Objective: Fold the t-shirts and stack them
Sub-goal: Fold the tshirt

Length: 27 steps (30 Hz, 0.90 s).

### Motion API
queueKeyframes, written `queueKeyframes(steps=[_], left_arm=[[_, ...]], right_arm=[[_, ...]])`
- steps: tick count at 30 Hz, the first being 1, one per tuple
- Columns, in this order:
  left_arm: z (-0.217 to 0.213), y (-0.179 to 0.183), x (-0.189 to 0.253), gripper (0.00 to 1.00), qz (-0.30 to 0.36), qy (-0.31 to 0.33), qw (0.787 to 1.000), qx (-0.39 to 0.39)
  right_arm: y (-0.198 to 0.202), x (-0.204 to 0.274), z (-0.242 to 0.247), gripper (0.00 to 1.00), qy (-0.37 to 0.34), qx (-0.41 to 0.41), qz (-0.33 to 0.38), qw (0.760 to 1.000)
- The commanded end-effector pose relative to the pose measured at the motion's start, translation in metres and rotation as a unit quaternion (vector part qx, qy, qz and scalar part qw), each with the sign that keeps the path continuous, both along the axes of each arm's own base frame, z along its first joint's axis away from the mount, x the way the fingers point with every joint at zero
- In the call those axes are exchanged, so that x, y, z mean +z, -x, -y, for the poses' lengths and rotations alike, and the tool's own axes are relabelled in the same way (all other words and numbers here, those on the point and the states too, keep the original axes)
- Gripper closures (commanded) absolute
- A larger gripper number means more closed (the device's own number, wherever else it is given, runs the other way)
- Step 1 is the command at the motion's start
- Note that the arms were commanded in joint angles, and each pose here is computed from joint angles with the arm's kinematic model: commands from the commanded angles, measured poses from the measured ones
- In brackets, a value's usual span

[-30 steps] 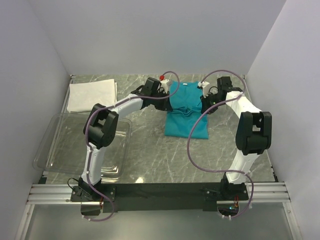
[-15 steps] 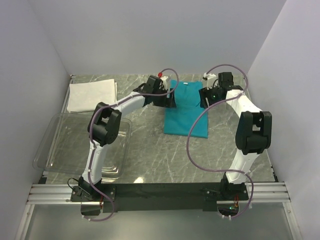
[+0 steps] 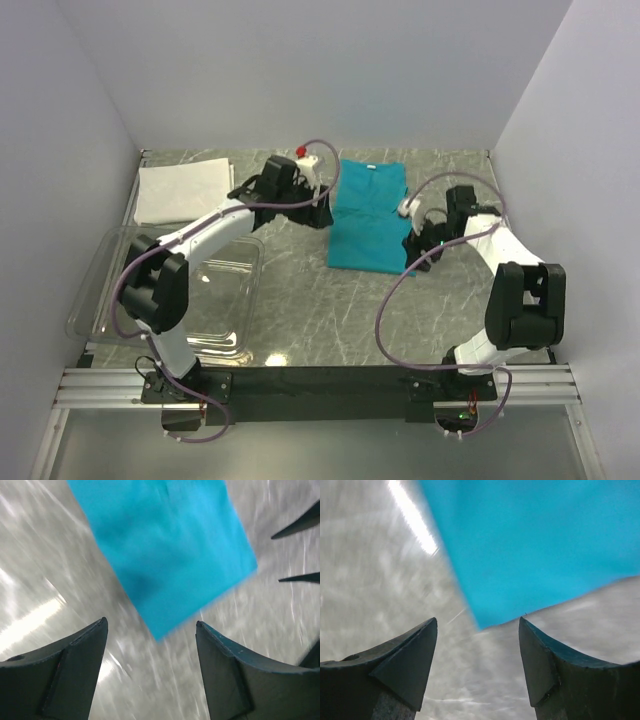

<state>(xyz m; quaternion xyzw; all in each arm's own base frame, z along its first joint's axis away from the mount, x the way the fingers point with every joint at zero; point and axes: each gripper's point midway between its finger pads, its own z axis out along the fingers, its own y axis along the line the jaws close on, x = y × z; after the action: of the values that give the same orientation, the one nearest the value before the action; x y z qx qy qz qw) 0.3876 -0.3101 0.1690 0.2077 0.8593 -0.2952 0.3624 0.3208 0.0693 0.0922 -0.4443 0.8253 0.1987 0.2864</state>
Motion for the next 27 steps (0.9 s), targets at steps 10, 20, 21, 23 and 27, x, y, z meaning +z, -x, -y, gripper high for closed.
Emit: queueKeyframes(steps=[10, 20, 21, 23, 27], left_arm=[[0.03, 0.08, -0.097, 0.25, -0.193, 0.023, 0.981, 0.019], [0.034, 0.058, -0.129, 0.32, -0.219, -0.021, 0.971, 0.089], [0.034, 0.058, -0.135, 0.38, -0.226, -0.024, 0.97, 0.09], [0.037, 0.058, -0.137, 0.46, -0.234, -0.023, 0.968, 0.09], [0.039, 0.064, -0.139, 0.78, -0.246, -0.023, 0.966, 0.078]], right_arm=[[0.028, -0.053, 0.008, 0.28, 0.092, 0.099, 0.029, 0.99], [0.015, -0.063, 0.009, 0.33, 0.109, 0.075, 0.028, 0.991], [0.015, -0.065, 0.009, 0.36, 0.108, 0.076, 0.024, 0.991], [0.014, -0.065, 0.01, 0.4, 0.108, 0.072, 0.021, 0.991], [0.019, -0.071, 0.011, 0.48, 0.112, 0.081, 0.008, 0.99]])
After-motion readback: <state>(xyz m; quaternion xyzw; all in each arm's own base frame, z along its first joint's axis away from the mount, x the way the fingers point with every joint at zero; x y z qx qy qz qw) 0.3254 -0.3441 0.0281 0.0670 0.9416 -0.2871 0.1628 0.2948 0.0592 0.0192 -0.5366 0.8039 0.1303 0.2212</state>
